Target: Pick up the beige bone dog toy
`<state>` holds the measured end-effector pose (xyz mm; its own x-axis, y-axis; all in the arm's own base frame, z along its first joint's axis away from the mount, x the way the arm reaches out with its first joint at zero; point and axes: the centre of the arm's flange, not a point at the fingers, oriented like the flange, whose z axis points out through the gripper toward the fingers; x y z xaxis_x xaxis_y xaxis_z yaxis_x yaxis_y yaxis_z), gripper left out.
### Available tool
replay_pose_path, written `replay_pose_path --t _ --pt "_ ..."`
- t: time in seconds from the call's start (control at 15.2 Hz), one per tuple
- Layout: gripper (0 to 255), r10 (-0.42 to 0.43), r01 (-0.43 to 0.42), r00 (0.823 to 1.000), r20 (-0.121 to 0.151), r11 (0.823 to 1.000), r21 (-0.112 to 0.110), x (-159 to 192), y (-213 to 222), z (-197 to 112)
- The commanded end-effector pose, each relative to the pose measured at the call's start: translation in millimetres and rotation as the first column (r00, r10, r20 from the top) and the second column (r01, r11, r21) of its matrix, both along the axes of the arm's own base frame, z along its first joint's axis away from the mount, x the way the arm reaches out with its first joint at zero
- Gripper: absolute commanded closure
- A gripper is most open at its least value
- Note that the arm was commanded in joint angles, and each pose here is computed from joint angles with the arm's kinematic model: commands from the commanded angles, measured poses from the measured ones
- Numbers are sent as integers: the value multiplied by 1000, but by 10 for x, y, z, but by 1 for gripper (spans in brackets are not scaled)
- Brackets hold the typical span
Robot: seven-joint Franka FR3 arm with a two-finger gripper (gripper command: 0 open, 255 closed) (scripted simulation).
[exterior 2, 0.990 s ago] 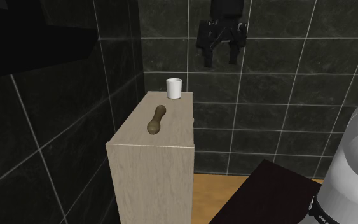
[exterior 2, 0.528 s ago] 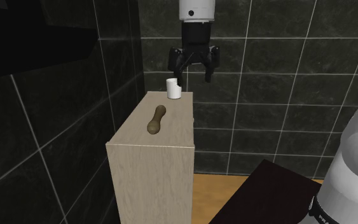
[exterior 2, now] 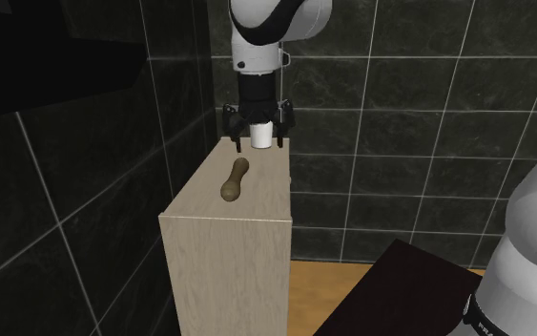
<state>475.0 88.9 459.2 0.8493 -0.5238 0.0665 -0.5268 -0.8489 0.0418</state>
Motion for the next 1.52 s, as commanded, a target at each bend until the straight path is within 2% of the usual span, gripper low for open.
replay_pose_path --t 0.0,0.46,0.99,1.12,1.19,1.45 --pt "0 -50 50 999 5 999 -6 240 45 -153" --pt "0 -213 213 977 22 977 -29 977 39 -716" --pt "0 -220 220 975 23 975 -30 1008 36 -1139" --pt "0 -220 220 975 23 975 -30 1008 36 -1139" --pt "255 -219 220 975 23 975 -30 1006 34 -1141" --pt "255 -219 220 975 23 975 -30 1008 30 -1141"
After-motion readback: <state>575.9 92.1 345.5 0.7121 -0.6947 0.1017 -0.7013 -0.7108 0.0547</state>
